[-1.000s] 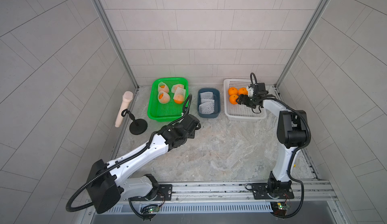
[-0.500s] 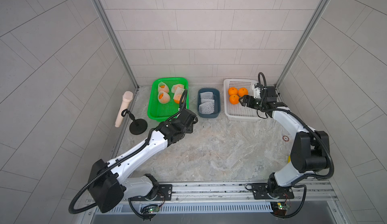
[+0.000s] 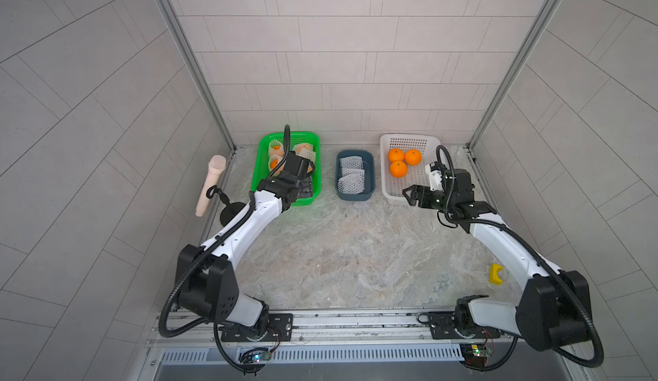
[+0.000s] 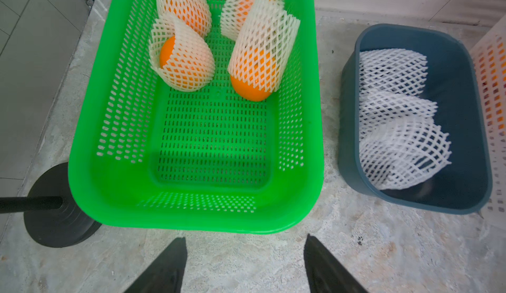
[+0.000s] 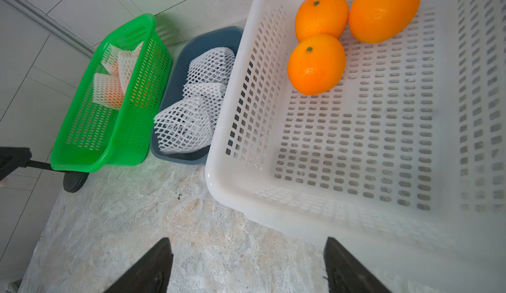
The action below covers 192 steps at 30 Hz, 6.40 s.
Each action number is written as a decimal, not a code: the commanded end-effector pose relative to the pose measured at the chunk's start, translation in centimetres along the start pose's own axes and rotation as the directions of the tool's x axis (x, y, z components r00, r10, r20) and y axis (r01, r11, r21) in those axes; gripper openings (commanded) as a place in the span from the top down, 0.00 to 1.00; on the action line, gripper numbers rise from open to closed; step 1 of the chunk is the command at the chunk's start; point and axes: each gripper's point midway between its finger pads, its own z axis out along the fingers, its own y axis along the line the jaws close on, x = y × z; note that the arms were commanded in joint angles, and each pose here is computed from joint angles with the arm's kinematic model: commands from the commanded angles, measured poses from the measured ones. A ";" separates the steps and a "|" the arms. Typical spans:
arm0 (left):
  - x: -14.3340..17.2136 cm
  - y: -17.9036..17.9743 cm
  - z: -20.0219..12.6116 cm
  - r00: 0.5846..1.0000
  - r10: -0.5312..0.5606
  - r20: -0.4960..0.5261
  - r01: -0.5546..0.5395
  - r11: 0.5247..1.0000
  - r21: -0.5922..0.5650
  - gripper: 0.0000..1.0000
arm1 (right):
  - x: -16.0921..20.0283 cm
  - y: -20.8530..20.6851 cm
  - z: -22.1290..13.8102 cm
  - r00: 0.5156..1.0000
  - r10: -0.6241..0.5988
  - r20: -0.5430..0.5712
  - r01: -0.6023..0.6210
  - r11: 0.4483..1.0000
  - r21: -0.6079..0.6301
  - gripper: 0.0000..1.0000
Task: Remove foam nets from oranges
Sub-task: Place the orange in the basket, then pick up the orange from the basket, then place the orange at the center of the board.
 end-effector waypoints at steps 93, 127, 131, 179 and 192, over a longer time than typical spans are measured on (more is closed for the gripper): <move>-5.5 -0.2 21.7 0.979 0.090 -0.183 -0.080 0.995 0.065 0.16 | 5.0 -1.3 -2.8 0.998 -0.028 -0.064 0.034 0.996 0.082 0.10; -5.2 0.4 23.7 0.941 0.223 -0.254 -0.203 0.974 0.104 0.11 | 5.1 -1.5 -2.6 0.997 -0.027 -0.073 0.034 0.995 0.096 0.08; -5.5 0.4 23.5 0.945 0.219 -0.244 -0.200 0.975 0.099 0.21 | 5.0 -1.5 -2.7 0.997 -0.029 -0.070 0.035 0.995 0.096 0.08; 2.7 -7.7 -3.2 0.976 0.219 0.001 -0.214 0.951 0.224 0.34 | 4.8 -1.4 -3.2 0.999 -0.032 -0.035 0.035 0.995 0.091 0.08; 12.2 -12.9 1.4 0.976 0.178 -0.123 -0.156 0.974 0.165 0.34 | 5.2 -1.6 -3.1 0.999 -0.027 -0.039 0.031 0.995 0.094 0.08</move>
